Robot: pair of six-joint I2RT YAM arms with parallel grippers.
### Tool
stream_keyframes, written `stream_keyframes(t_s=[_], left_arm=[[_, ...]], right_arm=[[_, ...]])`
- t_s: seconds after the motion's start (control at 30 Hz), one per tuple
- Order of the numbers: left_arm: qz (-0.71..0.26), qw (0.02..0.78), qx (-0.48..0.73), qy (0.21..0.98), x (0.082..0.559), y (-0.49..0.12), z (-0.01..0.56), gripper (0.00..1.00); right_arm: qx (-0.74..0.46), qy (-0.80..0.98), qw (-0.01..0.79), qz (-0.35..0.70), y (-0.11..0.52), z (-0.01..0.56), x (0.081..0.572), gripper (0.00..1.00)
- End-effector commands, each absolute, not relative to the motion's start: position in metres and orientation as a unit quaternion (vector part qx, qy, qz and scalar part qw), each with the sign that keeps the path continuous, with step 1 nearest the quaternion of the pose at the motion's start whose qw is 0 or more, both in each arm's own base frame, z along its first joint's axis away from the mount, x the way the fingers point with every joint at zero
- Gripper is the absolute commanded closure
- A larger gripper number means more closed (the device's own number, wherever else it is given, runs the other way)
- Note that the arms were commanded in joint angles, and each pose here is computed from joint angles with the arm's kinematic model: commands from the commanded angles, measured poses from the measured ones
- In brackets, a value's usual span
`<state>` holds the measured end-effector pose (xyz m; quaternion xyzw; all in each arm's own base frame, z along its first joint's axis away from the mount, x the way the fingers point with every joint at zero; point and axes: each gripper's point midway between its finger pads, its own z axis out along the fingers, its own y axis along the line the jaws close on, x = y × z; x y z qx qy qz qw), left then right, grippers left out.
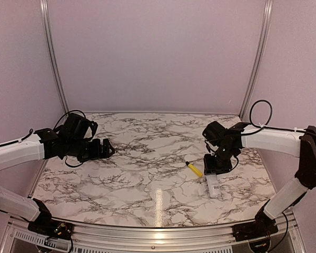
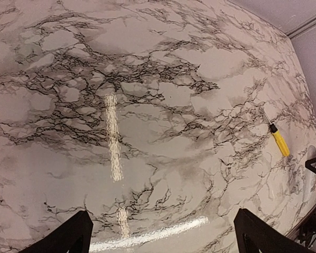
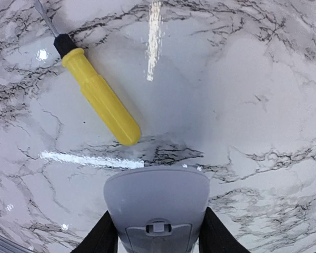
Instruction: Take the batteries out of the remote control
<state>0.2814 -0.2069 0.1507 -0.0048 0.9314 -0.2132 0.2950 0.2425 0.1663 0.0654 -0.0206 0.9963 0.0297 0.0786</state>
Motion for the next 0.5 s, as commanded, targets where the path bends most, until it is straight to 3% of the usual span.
stream_keyframes(t_s=[0.0, 0.47], left_arm=[[-0.238, 0.337, 0.001, 0.911, 0.292, -0.228, 0.175, 0.01], [-0.350, 0.402, 0.059, 0.844, 0.288, -0.325, 0.218, 0.02]], right_arm=[[0.006, 0.991, 0.123, 0.043, 0.179, 0.097, 0.266, 0.66], [0.148, 0.953, 0.177, 0.196, 0.228, 0.157, 0.325, 0.68]])
